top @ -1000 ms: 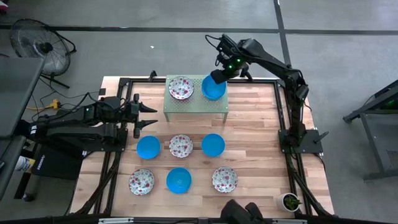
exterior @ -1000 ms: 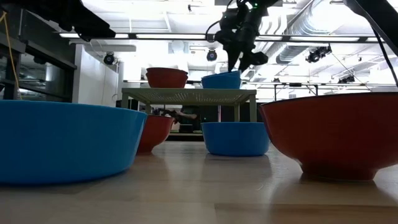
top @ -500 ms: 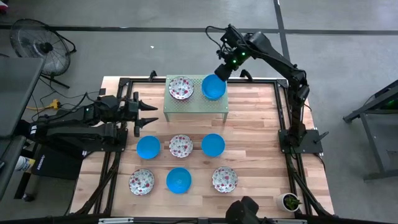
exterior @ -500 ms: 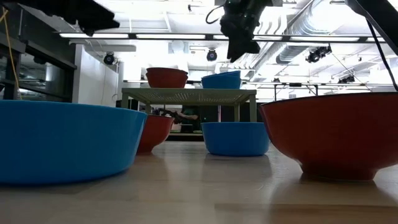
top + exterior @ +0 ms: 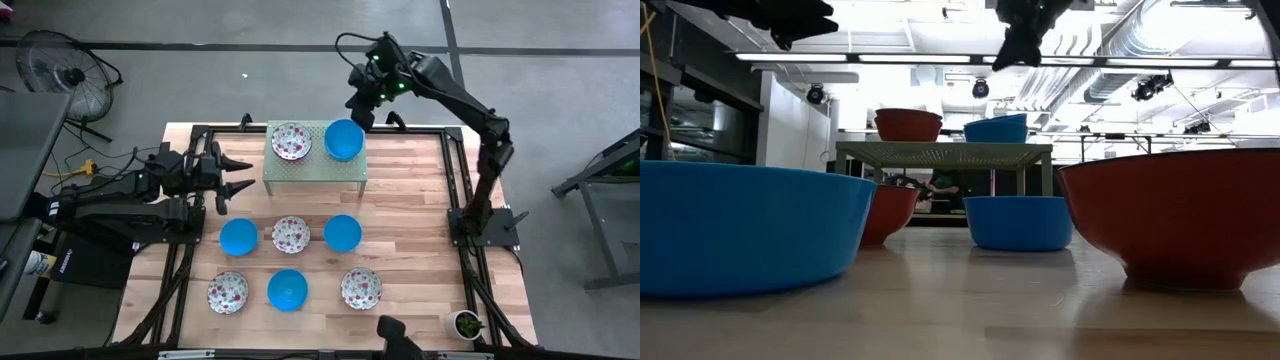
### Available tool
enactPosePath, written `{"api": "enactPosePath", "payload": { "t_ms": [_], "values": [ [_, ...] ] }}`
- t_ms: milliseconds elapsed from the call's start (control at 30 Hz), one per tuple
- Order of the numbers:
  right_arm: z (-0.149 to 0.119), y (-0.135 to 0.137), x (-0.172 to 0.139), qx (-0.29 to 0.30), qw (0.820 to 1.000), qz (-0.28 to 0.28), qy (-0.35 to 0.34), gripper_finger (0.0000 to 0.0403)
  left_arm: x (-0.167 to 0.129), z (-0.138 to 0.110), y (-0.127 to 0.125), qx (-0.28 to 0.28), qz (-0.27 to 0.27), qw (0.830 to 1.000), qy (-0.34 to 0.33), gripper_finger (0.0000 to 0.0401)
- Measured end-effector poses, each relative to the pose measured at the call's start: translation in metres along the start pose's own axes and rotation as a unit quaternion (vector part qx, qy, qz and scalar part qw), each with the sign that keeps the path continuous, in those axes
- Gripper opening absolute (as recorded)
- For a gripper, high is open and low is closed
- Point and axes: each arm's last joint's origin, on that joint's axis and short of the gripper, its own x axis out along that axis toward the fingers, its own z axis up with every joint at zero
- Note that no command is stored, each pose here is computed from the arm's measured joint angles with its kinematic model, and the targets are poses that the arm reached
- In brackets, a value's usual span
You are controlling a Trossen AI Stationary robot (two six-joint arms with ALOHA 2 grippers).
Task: Pick & Place Mini bowls
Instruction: Stack the blue bowl on top of the other blue bowl on the shelf
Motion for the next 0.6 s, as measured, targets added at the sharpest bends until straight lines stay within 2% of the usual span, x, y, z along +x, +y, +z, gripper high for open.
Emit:
{"api": "enactPosePath", "payload": {
  "t_ms": [100,267,433,600],
  "values": [
    [-0.010,0.003,-0.001,-0.013,0.999,0.019,-0.036,0.0001,0.000,0.000,0.001,-0.006,0.019,1.000,0.001,0.0195],
    [-0.044,0.011,0.000,-0.034,0.996,0.006,-0.085,0.0000,0.000,0.000,0.002,-0.018,0.027,0.999,0.001,0.0195],
    [-0.076,0.017,-0.014,-0.033,0.984,-0.003,-0.173,0.0000,0.000,0.000,0.002,-0.022,0.029,0.999,0.001,0.0195],
    [-0.104,0.021,-0.016,-0.017,0.979,0.007,-0.202,0.0000,0.000,0.000,0.002,-0.023,0.036,0.999,0.001,0.0195]
  ]
}}
